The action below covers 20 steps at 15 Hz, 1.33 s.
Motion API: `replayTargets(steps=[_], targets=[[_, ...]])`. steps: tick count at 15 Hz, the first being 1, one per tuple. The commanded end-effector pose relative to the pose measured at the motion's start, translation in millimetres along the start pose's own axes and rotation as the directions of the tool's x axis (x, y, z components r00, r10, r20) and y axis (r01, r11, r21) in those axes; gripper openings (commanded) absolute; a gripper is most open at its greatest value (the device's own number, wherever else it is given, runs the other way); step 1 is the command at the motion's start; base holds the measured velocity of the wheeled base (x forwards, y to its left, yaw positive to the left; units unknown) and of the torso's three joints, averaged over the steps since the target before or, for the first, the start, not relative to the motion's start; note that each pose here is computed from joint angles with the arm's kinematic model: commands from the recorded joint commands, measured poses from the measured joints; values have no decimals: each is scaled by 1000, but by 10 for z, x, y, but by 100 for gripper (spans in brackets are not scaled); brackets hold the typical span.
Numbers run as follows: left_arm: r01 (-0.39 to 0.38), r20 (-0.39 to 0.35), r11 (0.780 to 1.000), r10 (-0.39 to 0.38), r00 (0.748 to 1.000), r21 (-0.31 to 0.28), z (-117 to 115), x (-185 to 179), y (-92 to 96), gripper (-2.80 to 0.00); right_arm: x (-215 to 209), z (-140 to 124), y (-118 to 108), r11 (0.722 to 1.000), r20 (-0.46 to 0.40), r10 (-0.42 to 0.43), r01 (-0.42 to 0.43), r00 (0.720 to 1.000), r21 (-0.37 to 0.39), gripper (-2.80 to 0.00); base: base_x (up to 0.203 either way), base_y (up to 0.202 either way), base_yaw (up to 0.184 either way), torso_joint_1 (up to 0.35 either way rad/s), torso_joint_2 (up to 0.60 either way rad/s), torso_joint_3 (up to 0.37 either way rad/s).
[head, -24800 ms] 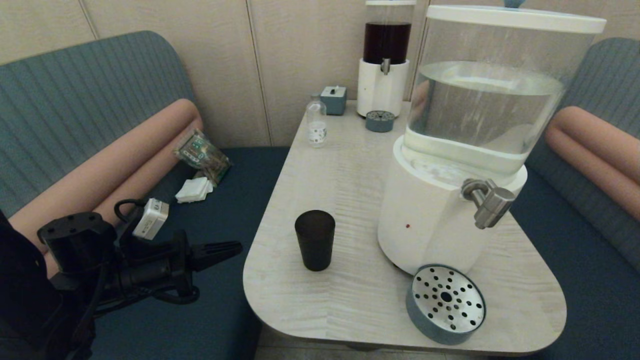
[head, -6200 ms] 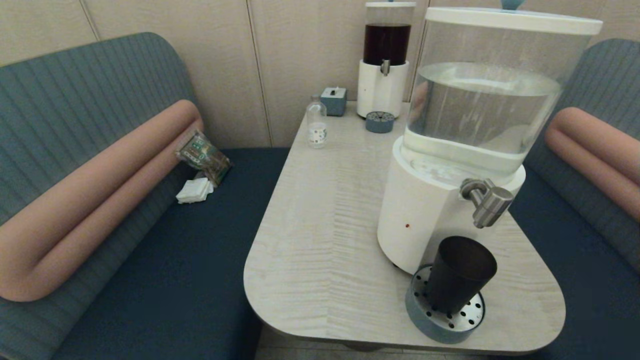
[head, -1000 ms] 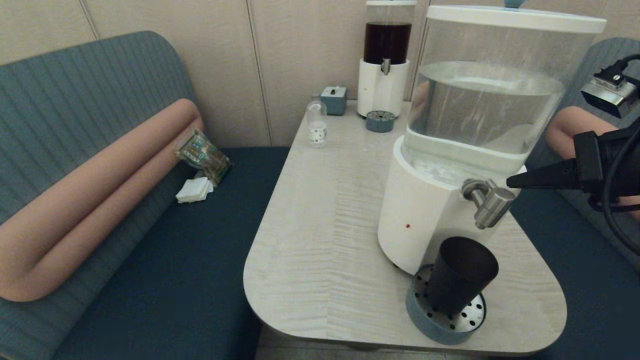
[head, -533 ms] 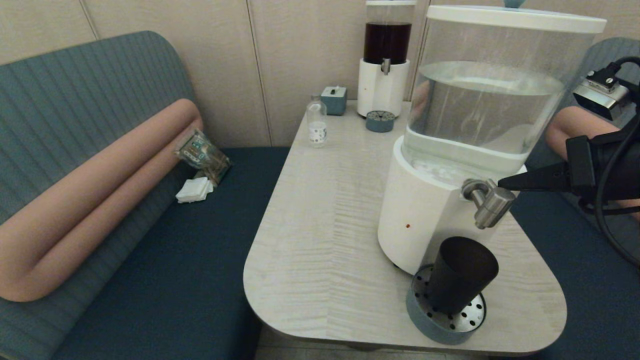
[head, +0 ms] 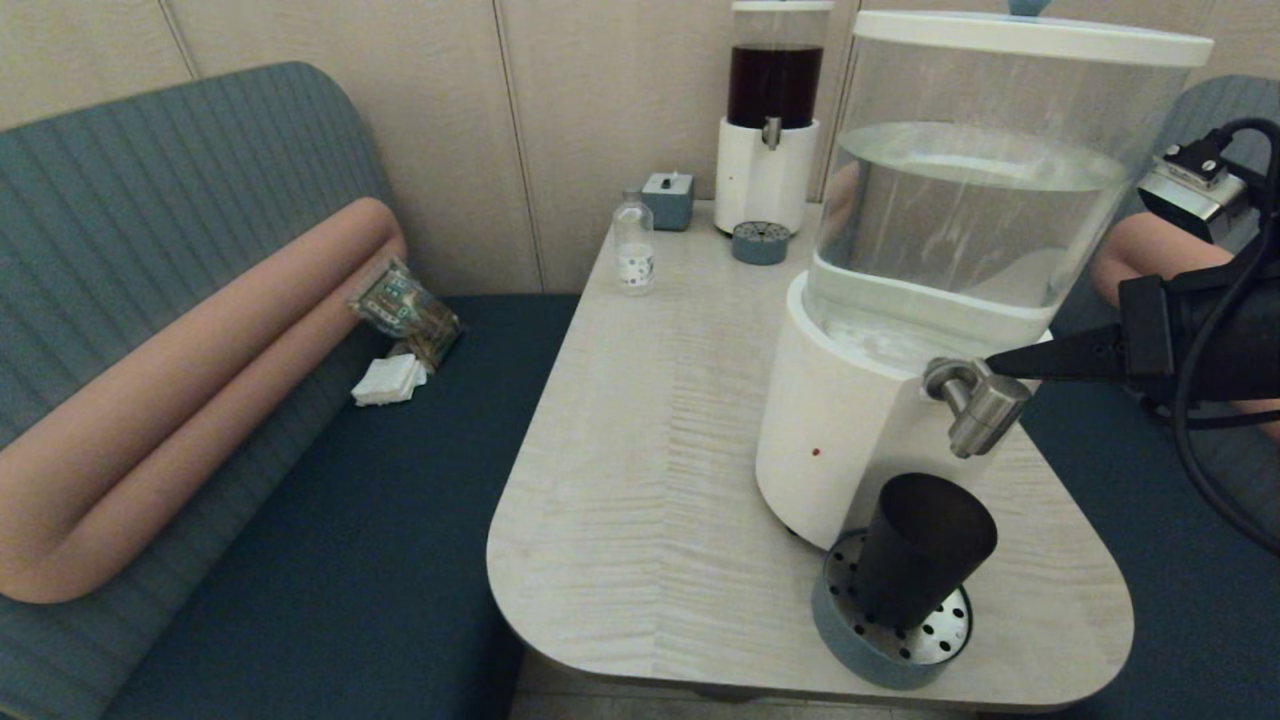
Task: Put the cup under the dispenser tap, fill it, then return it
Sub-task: Turn on the faucet
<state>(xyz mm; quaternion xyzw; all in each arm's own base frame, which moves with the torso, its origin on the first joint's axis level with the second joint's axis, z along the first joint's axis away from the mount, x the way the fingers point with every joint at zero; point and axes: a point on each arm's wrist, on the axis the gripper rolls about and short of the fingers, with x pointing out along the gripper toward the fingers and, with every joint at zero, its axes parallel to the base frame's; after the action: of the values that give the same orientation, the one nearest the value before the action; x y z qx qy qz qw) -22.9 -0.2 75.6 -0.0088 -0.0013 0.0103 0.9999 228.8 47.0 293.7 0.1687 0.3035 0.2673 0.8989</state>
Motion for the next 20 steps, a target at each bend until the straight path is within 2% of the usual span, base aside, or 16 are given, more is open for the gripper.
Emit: replayTargets(steps=[1,5,20], targets=[[-1,-2,1000,1,1000,-1,-4,2,0,-280,30,-16,17,1000,-9,14,-14,1000,-3,-280,0,0,0,0,0,0],[-1,-2,1000,1,1000,-1,-4,2,0,-280,77,-30,33,1000,-25,26,-26,999,-6,-280,0,0,0,0,0,0],[-1,-2,1000,1,1000,-1,-4,2,0,-280,105,-61,47,987,-25,160,-161,987,-31,-280,0,0,0,0,0,0]])
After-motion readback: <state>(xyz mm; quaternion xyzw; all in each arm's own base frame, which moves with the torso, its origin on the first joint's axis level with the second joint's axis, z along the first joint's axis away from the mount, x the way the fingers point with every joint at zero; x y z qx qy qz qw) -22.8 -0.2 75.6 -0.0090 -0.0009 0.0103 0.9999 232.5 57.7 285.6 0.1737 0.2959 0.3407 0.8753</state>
